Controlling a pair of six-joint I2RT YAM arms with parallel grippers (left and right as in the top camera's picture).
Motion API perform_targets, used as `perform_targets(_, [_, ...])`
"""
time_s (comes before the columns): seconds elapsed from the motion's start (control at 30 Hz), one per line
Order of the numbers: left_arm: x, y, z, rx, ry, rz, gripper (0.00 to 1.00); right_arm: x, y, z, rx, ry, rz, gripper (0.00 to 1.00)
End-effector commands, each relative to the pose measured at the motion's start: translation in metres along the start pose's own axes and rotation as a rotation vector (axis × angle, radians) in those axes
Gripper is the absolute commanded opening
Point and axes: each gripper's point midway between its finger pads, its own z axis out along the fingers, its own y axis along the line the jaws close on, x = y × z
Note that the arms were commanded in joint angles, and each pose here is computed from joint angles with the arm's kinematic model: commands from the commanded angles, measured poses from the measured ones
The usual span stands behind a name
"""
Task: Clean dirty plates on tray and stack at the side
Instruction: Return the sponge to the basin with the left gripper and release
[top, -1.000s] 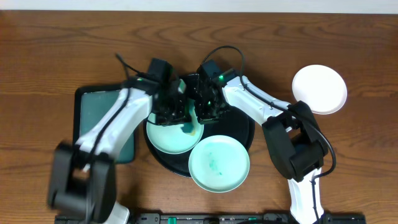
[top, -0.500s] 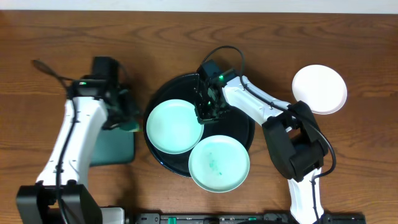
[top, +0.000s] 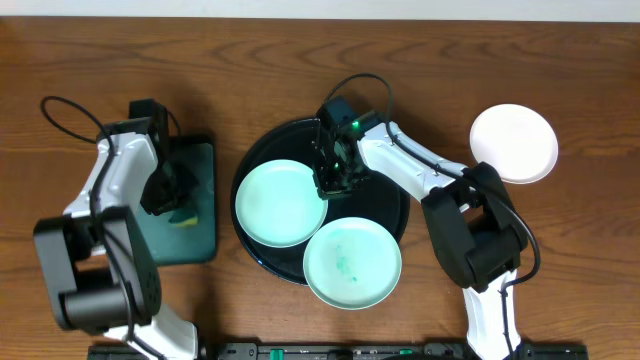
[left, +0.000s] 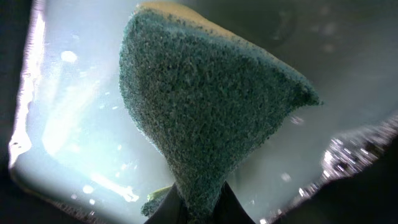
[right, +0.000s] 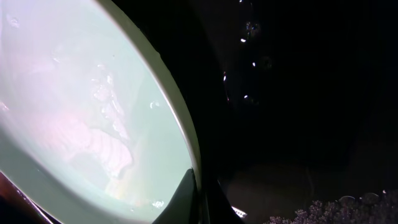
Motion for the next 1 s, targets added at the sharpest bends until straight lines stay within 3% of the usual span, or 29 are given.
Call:
perform_targets(0.0, [0.000, 0.002, 0.011, -0.024, 0.020, 0.019, 0.16, -0.001, -0.009, 0.004, 0.034, -0.002, 0.003, 0.01])
perform_targets(0.07, [0.000, 0.001, 0.011, -0.021, 0.019, 0.018, 0.52, -0.001, -0.009, 0.004, 0.034, -0.002, 0.003, 0.01])
perform_targets(0.13, [0.002, -0.004, 0.009, 0.013, 0.028, 0.029, 0.63, -0.001, -0.009, 0.004, 0.034, -0.003, 0.003, 0.01])
perform_targets(0.3, [0.003, -0.015, -0.010, 0.092, 0.001, 0.040, 0.68, -0.002, -0.009, 0.004, 0.033, -0.006, 0.001, 0.01])
perform_targets(0.53, [0.012, -0.024, -0.081, 0.190, -0.185, 0.087, 0.70, -0.004, -0.007, 0.002, 0.016, -0.012, -0.024, 0.02])
perform_targets(0.63, [0.024, -0.025, -0.109, 0.229, -0.251, 0.116, 0.78, -0.006, -0.002, -0.003, -0.025, -0.013, -0.020, 0.02])
perform_targets(0.97, [0.056, -0.026, -0.137, 0.264, -0.292, 0.185, 0.80, -0.021, -0.008, -0.075, -0.101, -0.088, 0.047, 0.02])
